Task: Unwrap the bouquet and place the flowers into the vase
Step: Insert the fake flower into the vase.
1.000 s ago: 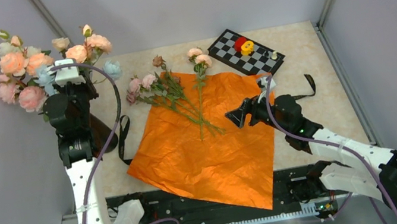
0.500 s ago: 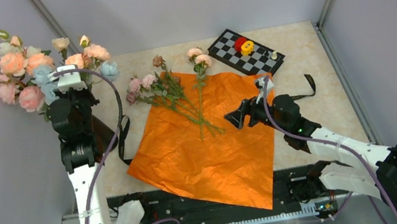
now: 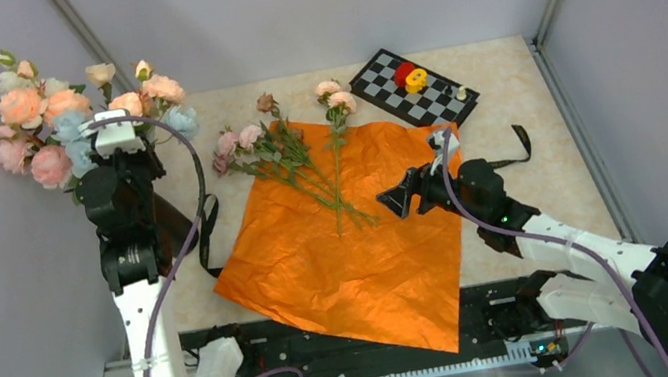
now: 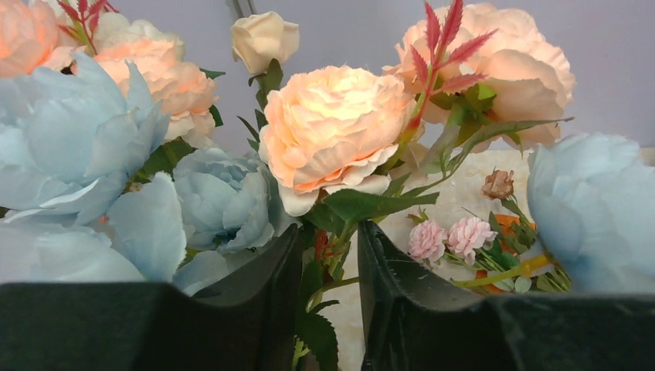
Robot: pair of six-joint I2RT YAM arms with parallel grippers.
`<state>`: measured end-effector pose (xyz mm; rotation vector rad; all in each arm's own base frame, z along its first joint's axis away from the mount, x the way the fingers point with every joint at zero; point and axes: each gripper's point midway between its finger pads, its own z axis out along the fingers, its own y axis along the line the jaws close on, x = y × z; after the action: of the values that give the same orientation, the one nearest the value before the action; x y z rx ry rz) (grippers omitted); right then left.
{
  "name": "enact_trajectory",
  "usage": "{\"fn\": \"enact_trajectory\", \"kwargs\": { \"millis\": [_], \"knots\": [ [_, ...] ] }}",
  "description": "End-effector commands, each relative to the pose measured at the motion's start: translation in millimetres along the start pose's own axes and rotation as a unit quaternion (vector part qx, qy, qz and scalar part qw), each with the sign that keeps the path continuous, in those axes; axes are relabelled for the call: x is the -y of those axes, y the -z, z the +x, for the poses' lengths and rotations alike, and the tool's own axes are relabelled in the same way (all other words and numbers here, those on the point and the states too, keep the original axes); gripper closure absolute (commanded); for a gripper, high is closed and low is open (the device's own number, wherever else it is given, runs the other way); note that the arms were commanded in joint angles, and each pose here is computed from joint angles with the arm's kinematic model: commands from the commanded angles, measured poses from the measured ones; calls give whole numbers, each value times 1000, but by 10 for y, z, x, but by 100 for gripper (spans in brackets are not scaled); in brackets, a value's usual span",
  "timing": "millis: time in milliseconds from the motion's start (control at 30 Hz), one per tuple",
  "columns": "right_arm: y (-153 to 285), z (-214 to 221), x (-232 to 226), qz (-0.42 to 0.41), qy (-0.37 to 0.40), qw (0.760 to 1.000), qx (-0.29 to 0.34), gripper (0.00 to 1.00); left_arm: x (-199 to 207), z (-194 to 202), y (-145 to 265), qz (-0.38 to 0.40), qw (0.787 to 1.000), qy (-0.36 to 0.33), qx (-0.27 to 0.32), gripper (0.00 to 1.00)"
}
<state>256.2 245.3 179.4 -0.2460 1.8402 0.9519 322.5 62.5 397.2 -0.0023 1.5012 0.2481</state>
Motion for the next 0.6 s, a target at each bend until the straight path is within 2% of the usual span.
{"fn": "enact_trajectory", "kwargs": {
  "millis": [0,100,467,567],
  "knots": [
    [-21,-202,-87,-17,4,999,29,17,-46,-364,47,-2,999,-4,41,61],
    [-20,-199,-89,-17,5,999,27,17,-27,-457,88,6,999,-3,51,48],
    [-24,-238,-103,-17,5,999,29,18,104,-864,351,50,996,7,78,21],
    [-24,-247,-111,-17,5,999,29,18,148,-983,437,66,994,7,88,7]
  ]
}}
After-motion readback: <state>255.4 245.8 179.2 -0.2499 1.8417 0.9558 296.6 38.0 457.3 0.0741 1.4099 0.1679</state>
